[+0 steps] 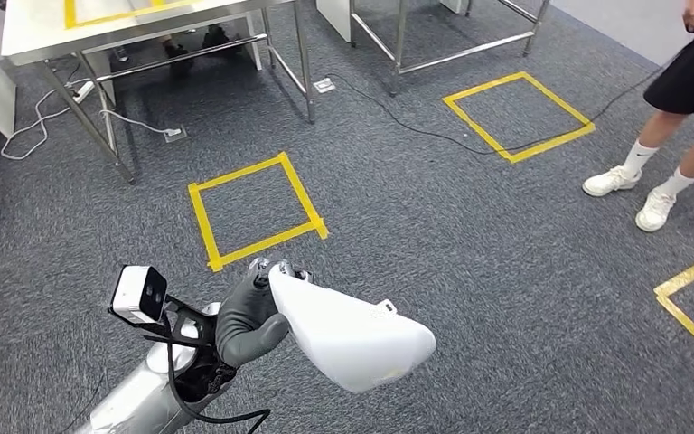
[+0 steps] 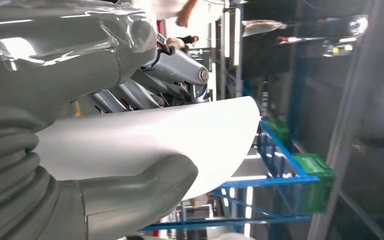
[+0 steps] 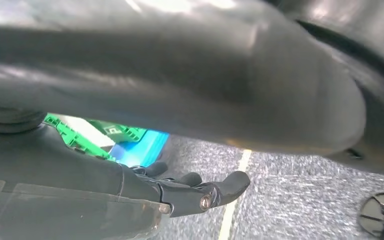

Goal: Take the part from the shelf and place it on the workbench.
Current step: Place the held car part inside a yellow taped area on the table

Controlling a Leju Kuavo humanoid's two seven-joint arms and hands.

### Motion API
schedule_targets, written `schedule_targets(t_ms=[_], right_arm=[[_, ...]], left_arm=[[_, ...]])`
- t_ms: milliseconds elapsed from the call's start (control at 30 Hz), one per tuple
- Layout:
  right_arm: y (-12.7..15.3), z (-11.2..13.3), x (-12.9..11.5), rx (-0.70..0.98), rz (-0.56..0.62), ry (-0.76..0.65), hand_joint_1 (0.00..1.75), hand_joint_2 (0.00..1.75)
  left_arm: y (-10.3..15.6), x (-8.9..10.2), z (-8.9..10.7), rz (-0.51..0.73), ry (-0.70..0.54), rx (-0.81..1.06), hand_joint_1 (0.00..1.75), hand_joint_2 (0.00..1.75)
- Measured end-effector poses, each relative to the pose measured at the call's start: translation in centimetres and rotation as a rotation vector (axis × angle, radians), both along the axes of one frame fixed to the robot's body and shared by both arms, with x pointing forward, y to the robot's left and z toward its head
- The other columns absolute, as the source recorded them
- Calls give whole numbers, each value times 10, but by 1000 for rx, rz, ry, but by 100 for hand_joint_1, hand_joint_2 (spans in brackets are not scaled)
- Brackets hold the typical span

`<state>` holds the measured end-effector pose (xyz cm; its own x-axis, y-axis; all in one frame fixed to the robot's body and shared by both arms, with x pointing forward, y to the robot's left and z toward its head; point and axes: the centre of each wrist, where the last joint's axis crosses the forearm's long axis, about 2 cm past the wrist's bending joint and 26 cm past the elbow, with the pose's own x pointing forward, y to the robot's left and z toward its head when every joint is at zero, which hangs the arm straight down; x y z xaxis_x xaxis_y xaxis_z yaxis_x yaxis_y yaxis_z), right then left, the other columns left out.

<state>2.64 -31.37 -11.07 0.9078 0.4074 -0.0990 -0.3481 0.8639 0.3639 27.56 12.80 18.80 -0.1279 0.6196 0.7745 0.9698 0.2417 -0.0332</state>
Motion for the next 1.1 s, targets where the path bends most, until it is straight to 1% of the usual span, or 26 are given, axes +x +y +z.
schedule_targets(t_ms=[233,433,900,1100], right_arm=[[0,0,0,-6,-5,-1,0,0],[-4,0,-4,-23,-26,2,0,0],[-5,-1,-6,-30,-42,-4,0,0],[1,-1,-6,-18,-44,-6,0,0]], left_arm=[[-16,-4,11,-103,-13,-20,175,175],[-25,-10,11,-150,12,-28,175,175],[-25,-13,7,-163,64,-21,175,175],[-24,-12,8,-154,72,-22,175,175]])
